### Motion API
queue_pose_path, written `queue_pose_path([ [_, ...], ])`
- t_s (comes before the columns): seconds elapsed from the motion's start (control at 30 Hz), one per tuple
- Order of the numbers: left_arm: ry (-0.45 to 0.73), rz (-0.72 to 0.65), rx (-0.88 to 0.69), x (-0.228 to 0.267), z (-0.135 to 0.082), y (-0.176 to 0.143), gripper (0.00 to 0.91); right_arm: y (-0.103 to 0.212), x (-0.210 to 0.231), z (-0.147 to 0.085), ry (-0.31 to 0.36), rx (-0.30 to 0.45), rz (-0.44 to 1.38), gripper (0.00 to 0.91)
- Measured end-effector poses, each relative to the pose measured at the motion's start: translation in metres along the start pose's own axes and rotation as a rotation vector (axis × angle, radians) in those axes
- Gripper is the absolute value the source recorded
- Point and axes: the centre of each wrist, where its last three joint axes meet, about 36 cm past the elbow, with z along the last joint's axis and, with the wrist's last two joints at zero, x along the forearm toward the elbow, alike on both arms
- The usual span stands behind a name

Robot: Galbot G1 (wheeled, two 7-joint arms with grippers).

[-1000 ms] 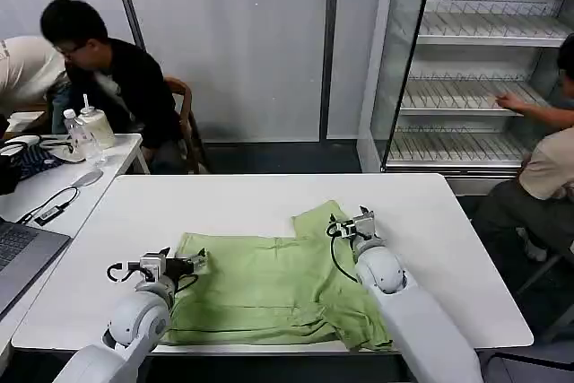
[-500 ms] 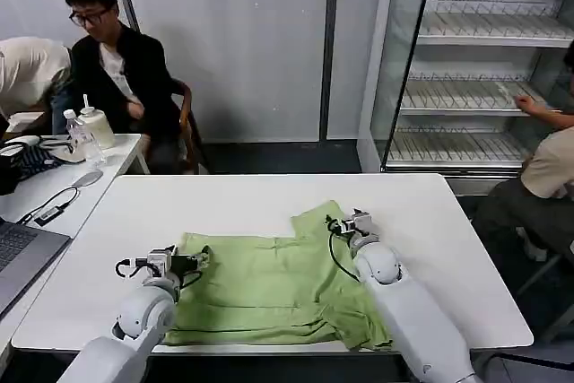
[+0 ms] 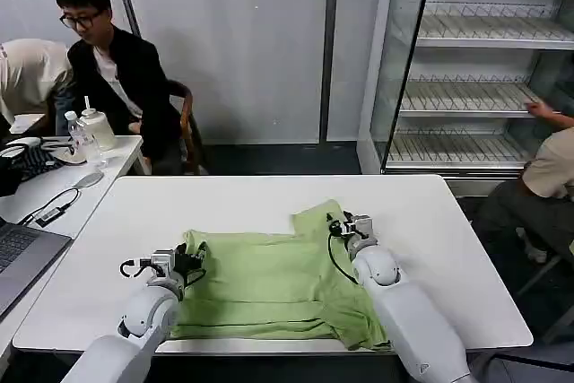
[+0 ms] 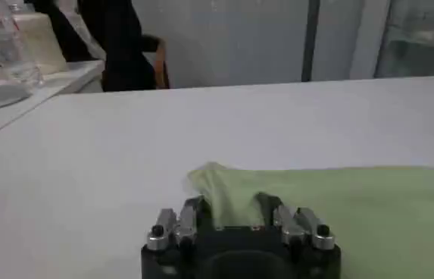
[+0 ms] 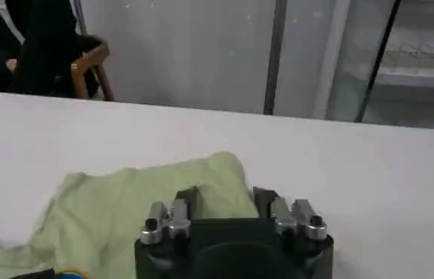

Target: Fold and organize the clothes.

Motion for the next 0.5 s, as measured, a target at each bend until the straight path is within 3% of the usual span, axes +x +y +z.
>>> queue_pose_path([
  [0.5,-0.021,-0.003,0.016,-0.0023,-0.0083,-0.0036,0.02,-0.0053,-0.0062,-0.0067,-0.047,-0.006,0.013,0.0],
])
